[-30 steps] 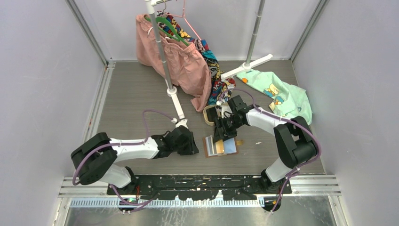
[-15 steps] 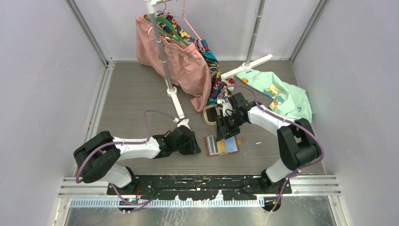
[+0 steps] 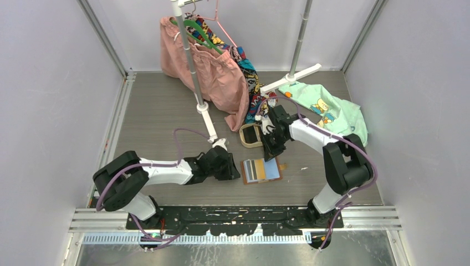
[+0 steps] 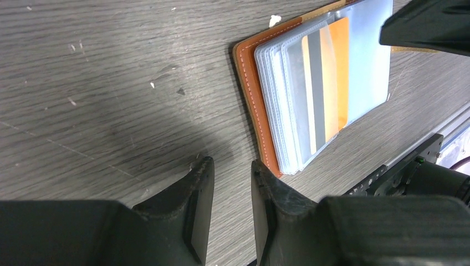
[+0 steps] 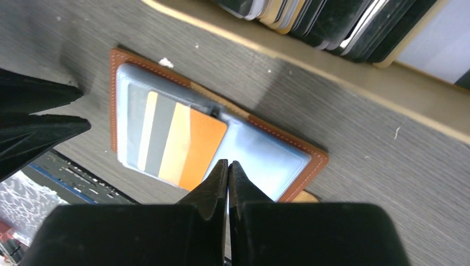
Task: Put the credit cards into the card holder
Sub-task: Insert the credit card into the card holder.
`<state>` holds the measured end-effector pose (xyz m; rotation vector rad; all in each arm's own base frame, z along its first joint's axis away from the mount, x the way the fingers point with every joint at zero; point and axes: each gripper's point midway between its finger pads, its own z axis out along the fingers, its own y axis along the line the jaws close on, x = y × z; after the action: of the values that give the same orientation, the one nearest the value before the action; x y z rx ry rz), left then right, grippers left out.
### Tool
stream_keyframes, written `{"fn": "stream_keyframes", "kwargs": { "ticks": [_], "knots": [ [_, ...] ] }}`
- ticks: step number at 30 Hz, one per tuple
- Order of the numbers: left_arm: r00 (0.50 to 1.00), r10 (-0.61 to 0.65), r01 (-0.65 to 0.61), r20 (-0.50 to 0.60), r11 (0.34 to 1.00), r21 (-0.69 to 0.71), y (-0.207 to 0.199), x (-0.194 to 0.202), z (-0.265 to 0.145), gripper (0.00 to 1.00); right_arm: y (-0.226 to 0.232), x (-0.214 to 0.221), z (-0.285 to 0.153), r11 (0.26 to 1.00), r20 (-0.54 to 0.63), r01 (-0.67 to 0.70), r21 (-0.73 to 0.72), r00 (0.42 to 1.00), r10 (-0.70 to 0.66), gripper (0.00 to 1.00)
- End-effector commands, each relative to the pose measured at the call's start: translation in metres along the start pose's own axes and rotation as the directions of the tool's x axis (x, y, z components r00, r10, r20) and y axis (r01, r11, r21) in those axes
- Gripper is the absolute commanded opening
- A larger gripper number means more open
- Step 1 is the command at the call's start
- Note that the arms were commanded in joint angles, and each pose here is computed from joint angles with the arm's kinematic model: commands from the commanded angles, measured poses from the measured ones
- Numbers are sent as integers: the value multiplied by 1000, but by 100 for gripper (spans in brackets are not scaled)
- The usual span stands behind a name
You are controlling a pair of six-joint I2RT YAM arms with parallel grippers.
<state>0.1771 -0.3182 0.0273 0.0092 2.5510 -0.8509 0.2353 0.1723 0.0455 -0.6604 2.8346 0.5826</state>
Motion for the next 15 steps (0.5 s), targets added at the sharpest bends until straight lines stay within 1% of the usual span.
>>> {"fn": "stream_keyframes", "kwargs": {
  "ticks": [1, 5, 8, 15],
  "knots": [
    [999, 30, -30, -15, 1000, -7, 1, 0, 6, 32, -8, -3, 3, 1000, -51, 15, 27, 999, -13, 6],
    [999, 32, -32, -22, 999, 0, -2, 1, 12, 32, -4, -1, 9, 1000, -69, 25, 18, 997, -24, 6],
    [998, 31, -30, -55, 999, 23, -6, 6, 15, 32, 0, 1, 14, 999, -86, 38, 12, 996, -37, 6],
    [996, 32, -30, -79, 999, 33, -9, 10, 22, 31, 13, 2, 22, 999, -112, 26, -44, 993, -31, 6]
  ]
}}
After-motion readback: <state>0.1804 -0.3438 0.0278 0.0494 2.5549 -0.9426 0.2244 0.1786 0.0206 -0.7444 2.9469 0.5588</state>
